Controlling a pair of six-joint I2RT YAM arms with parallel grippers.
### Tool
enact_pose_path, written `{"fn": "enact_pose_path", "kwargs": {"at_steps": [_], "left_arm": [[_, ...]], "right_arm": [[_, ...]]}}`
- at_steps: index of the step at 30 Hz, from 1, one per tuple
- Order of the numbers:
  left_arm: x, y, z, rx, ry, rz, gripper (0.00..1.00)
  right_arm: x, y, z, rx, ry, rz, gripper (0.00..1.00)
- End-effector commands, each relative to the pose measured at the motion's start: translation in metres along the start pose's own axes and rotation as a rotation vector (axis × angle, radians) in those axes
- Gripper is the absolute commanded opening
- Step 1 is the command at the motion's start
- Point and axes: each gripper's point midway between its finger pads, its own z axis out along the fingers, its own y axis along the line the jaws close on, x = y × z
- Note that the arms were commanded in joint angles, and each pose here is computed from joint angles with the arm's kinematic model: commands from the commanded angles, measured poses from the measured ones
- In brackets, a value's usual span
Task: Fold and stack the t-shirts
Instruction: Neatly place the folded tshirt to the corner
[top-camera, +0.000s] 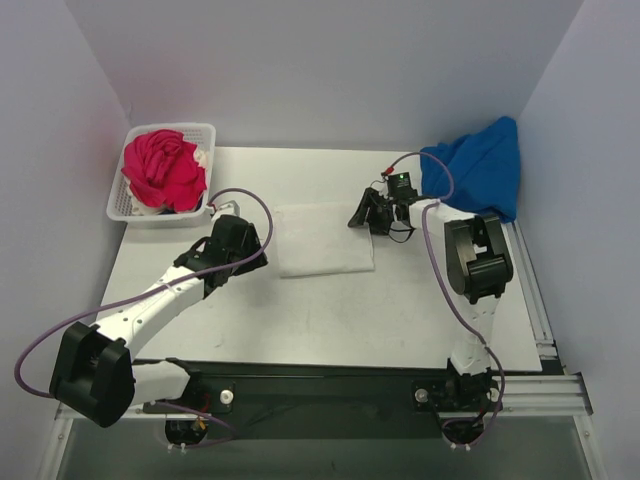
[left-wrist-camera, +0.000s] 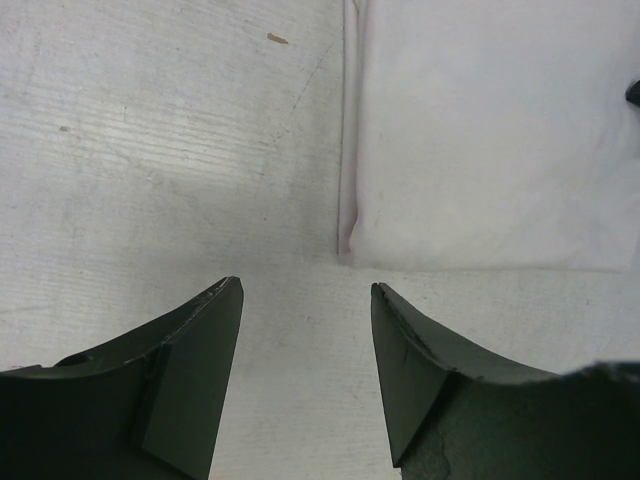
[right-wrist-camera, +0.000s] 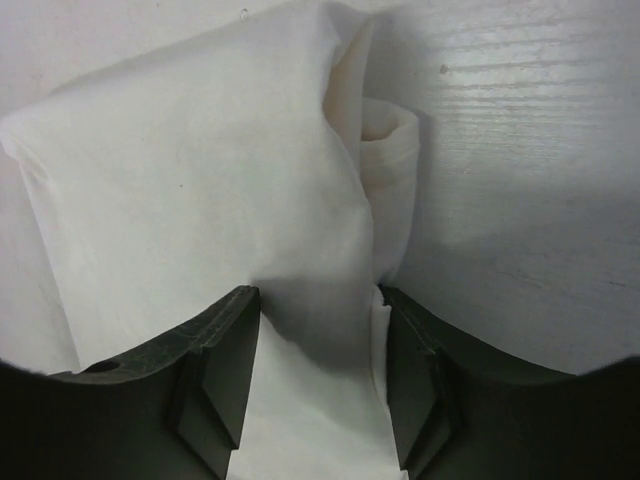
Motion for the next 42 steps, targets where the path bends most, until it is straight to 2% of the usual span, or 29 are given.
{"fn": "enact_pose_path", "kwargs": {"at_steps": [1,2,4,5,8,13,24,28,33,39,42], "left_arm": [[-0.013,-0.008,-0.006,0.042,-0.041,-0.027,0.65],[-0.012,-0.008,-0.006,0.041,-0.040,-0.027,0.65],[-0.013,-0.007,-0.008,0.043,-0.043,-0.030,0.65],[-0.013,-0.007,-0.007,0.043,-0.043,-0.030,0.65],[-0.013,-0.007,-0.008,0.046,-0.045,-0.032,0.65],[-0.013,-0.007,-0.008,0.047,-0.046,-0.033,0.65],[-0.014,-0.009,-0.006,0.058,-0.063,-0.036,0.65],[-0.015,-0.008,-0.008,0.057,-0.072,-0.035,0.65],[-0.020,-0.015,-0.011,0.072,-0.078,-0.033,0.65],[-0.016,-0.014,-0.018,0.070,-0.042,-0.027,0.65],[-0.012,-0.015,-0.018,0.085,-0.031,-0.033,0.65]], "right_arm": [[0.058,-0.031,0.012,0.130,0.193,0.009,0.49],[0.059,-0.033,0.012,0.146,0.200,0.005,0.38],[0.060,-0.036,0.010,0.167,0.205,-0.002,0.26],[0.062,-0.039,0.007,0.186,0.215,-0.009,0.14],[0.064,-0.048,-0.001,0.246,0.222,-0.031,0.00],[0.067,-0.073,-0.031,0.400,0.226,-0.081,0.00],[0.073,-0.125,-0.140,0.698,0.228,-0.088,0.00],[0.070,-0.144,-0.183,0.793,0.224,-0.073,0.00],[0.050,-0.192,-0.228,0.980,0.157,0.034,0.00],[0.033,-0.236,-0.245,1.185,0.158,0.081,0.00],[0.020,-0.253,-0.253,1.317,0.147,0.056,0.00]]}}
